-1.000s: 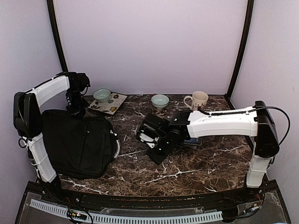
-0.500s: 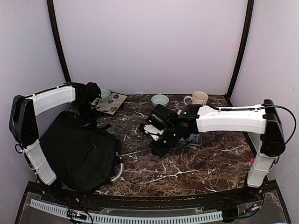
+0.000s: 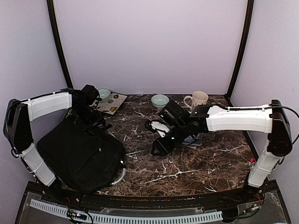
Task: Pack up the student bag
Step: Place the student bag at the center of the board, then grab the largest pocket of the student bag.
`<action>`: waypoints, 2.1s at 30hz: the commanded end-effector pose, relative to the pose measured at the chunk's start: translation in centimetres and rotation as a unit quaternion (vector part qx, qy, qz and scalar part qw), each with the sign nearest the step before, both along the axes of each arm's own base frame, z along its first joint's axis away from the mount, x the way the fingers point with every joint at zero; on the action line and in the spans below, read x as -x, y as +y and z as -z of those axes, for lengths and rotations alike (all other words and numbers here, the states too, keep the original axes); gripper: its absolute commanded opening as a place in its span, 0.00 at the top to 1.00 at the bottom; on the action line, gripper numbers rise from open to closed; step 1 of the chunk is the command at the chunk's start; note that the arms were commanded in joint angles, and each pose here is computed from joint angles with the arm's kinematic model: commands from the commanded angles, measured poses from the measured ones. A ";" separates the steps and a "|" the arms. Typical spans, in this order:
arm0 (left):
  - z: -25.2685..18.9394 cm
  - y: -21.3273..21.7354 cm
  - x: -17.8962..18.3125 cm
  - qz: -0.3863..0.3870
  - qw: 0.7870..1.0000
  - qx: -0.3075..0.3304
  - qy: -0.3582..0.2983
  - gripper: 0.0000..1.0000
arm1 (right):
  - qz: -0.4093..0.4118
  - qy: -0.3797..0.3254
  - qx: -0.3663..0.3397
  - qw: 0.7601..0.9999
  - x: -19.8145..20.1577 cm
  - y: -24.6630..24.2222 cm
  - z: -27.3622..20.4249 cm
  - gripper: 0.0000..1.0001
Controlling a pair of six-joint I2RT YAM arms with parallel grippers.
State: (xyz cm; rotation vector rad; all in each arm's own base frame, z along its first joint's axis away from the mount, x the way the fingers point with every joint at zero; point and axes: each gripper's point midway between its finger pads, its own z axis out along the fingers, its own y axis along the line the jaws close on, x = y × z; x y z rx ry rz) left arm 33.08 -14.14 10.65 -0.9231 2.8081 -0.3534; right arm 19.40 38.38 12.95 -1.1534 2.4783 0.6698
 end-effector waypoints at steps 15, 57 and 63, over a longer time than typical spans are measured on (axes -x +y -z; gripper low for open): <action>-4.1 -3.3 5.1 0.219 0.973 -0.059 -0.028 0.22 | -0.037 -0.023 -0.104 0.994 0.8 3.9 -0.6 0.51; -1.1 4.0 17.0 0.147 0.987 -0.064 0.025 0.28 | -0.106 -0.094 -0.011 0.990 0.5 14.6 8.6 0.69; -1.0 3.6 16.4 0.153 0.986 -0.064 0.024 0.29 | -0.099 -0.085 0.001 0.991 0.3 14.8 8.7 0.68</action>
